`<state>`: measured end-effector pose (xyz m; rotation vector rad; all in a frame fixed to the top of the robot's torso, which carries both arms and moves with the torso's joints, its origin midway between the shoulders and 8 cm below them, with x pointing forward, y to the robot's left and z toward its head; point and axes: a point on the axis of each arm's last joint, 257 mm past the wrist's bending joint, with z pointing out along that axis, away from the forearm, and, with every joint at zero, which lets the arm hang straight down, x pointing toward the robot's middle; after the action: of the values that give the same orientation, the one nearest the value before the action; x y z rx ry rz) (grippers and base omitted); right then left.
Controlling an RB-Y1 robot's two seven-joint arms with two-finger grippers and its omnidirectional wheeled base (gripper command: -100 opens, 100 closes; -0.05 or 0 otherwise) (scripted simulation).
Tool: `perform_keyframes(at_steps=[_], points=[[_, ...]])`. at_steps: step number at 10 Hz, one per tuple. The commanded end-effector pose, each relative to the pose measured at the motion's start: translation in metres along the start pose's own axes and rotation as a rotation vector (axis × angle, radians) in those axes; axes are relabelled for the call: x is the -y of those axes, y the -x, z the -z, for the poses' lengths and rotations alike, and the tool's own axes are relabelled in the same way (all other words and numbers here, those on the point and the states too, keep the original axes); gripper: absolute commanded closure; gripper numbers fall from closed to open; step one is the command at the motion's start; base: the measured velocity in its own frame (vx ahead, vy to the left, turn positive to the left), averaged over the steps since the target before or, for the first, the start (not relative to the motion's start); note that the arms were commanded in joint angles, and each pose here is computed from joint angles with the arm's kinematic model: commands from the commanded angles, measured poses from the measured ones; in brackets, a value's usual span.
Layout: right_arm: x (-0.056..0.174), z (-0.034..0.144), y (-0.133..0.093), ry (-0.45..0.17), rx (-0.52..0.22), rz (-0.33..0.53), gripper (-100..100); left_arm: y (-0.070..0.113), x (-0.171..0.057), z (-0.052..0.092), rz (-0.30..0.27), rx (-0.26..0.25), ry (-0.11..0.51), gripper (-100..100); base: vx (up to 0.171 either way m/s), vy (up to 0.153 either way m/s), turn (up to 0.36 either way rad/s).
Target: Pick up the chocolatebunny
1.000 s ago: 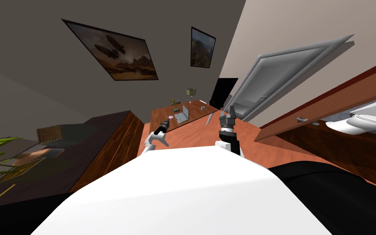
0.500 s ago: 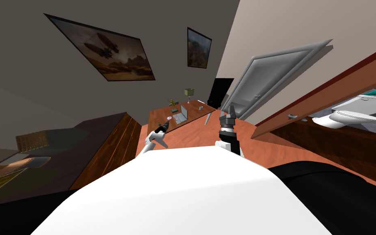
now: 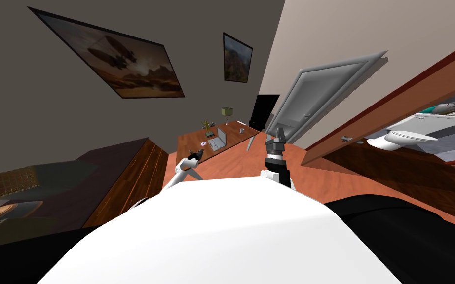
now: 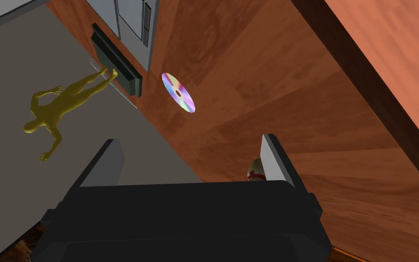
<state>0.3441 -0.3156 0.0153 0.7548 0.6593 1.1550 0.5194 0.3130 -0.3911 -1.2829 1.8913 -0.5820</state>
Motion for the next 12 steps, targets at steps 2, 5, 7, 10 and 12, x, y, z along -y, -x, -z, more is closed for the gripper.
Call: perform_keyframes(at_steps=[2, 5, 7, 10, 12], points=[[0.000, 0.000, 0.000, 0.000, 0.000, 0.000, 0, 0.010, -0.024, -0.007, -0.035, 0.005, 0.077, -100, 0.040, 0.026, -0.081], [0.000, 0.000, 0.000, 0.000, 0.000, 0.000, 0, 0.032, -0.057, -0.011, -0.100, 0.015, 0.192, -100, 0.042, 0.033, -0.065], [0.000, 0.000, 0.000, 0.000, 0.000, 0.000, 0, 0.046, -0.085, -0.010, -0.127, 0.022, 0.272, -100, 0.081, 0.058, -0.080], [0.000, 0.000, 0.000, 0.000, 0.000, 0.000, 0, 0.073, -0.119, -0.006, -0.176, 0.035, 0.383, -100, 0.057, 0.036, -0.053], [0.000, 0.000, 0.000, 0.000, 0.000, 0.000, 0, 0.086, -0.131, -0.002, -0.196, 0.042, 0.428, -100, 0.052, 0.039, -0.048]])
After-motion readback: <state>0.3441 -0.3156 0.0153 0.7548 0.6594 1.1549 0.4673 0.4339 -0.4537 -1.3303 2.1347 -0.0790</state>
